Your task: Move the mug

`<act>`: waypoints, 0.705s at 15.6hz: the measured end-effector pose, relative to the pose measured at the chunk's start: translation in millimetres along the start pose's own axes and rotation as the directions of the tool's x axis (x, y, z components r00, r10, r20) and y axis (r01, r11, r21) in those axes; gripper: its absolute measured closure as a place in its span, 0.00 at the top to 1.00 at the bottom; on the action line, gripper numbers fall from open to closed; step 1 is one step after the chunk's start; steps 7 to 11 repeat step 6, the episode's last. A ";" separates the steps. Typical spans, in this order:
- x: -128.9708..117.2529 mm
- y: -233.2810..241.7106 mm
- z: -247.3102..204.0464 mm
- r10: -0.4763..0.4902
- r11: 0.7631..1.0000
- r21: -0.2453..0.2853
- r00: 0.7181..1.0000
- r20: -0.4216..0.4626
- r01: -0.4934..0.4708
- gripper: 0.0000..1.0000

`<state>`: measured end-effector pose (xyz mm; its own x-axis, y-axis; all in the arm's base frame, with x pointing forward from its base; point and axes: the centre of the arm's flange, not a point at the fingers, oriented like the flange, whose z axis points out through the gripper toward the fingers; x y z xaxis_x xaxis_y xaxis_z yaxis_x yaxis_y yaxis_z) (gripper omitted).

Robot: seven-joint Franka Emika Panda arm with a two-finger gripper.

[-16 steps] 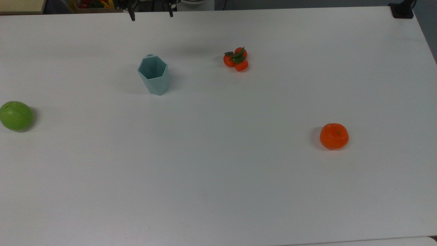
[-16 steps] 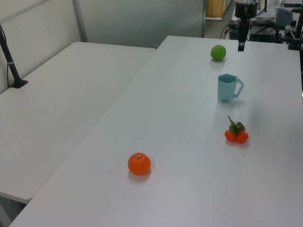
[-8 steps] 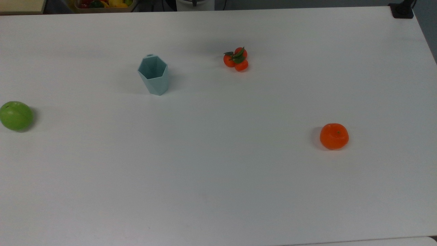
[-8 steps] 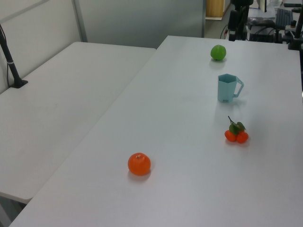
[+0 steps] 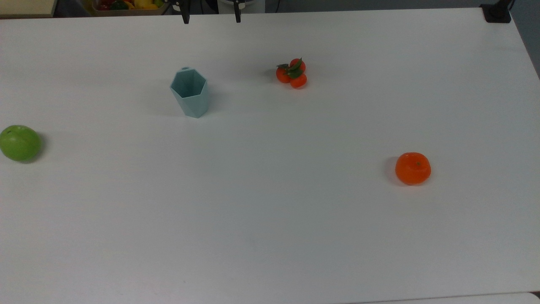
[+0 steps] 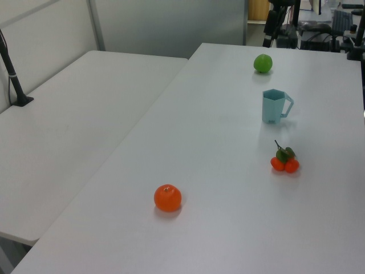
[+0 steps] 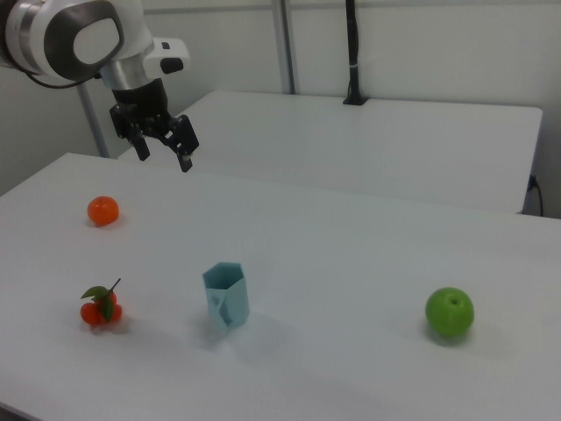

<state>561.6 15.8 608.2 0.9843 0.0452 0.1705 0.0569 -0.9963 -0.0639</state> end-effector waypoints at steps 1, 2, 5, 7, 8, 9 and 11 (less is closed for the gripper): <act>0.4 0.1 0.3 -0.014 1.000 0.000 1.000 0.000 0.014 1.00; 0.6 0.0 0.0 -0.021 1.000 0.000 1.000 -0.001 0.021 1.00; 1.1 0.2 -1.9 -0.024 1.000 0.000 1.000 -0.005 0.024 1.00; 1.2 0.7 -2.4 -0.023 1.000 -0.001 1.000 -0.006 0.023 1.00; 1.2 0.7 -2.4 -0.023 1.000 -0.001 1.000 -0.006 0.023 1.00; 1.2 0.7 -2.4 -0.023 1.000 -0.001 1.000 -0.006 0.023 1.00; 1.2 0.7 -2.4 -0.023 1.000 -0.001 1.000 -0.006 0.023 1.00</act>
